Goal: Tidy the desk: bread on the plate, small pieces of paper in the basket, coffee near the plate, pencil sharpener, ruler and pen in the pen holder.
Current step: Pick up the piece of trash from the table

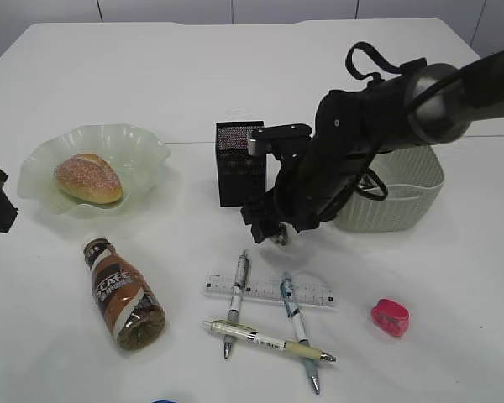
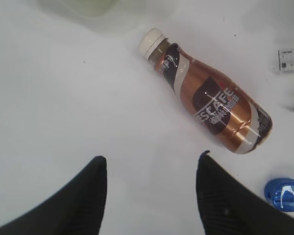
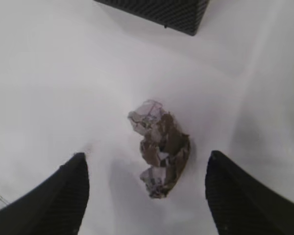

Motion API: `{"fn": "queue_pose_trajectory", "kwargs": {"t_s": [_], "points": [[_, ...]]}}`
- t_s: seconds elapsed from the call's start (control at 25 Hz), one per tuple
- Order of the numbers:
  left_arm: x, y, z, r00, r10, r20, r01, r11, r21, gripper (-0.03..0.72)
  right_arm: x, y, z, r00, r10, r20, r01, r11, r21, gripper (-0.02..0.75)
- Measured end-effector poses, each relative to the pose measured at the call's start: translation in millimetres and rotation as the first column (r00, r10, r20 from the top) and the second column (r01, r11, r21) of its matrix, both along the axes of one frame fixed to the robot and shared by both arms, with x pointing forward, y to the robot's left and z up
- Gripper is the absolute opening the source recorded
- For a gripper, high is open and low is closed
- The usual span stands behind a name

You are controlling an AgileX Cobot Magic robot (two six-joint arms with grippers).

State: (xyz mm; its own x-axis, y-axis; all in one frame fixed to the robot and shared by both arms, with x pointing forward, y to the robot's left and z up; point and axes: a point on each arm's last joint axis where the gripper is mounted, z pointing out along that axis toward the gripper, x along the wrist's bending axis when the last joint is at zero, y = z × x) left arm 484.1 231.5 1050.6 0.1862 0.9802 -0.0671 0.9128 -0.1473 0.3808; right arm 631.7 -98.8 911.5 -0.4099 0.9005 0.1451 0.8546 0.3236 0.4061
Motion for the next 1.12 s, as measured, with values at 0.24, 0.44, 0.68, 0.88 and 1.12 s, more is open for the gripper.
{"fn": "queue_pose_trajectory", "kwargs": {"t_s": [0.24,0.44,0.68,0.88,1.12], "points": [[0.6,-0.1,0.3,1.0,0.0,0.007,0.0,1.0,-0.002,0.422,0.9,0.7,-14.1,1.0,-0.008,-0.023,0.008,1.0,-0.004,0.543],[0.7,-0.1,0.3,1.0,0.0,0.008,0.0,1.0,-0.001,0.422,4.8,3.1,-19.8,0.999,-0.016,-0.028,0.017,1.0,0.005,0.524],[0.9,0.3,0.3,1.0,-0.002,0.011,0.001,1.0,0.004,0.421,6.1,4.0,-19.9,0.999,-0.02,-0.025,0.021,1.0,0.011,0.454],[0.9,0.4,0.3,1.0,-0.003,0.012,0.003,1.0,0.006,0.421,6.1,4.0,-19.9,0.999,-0.02,-0.025,0.021,1.0,0.011,0.329],[0.9,0.4,0.3,1.0,-0.003,0.012,0.003,1.0,0.006,0.42,3.1,3.4,-21.0,0.998,-0.013,-0.059,0.013,1.0,0.001,0.203]]}}
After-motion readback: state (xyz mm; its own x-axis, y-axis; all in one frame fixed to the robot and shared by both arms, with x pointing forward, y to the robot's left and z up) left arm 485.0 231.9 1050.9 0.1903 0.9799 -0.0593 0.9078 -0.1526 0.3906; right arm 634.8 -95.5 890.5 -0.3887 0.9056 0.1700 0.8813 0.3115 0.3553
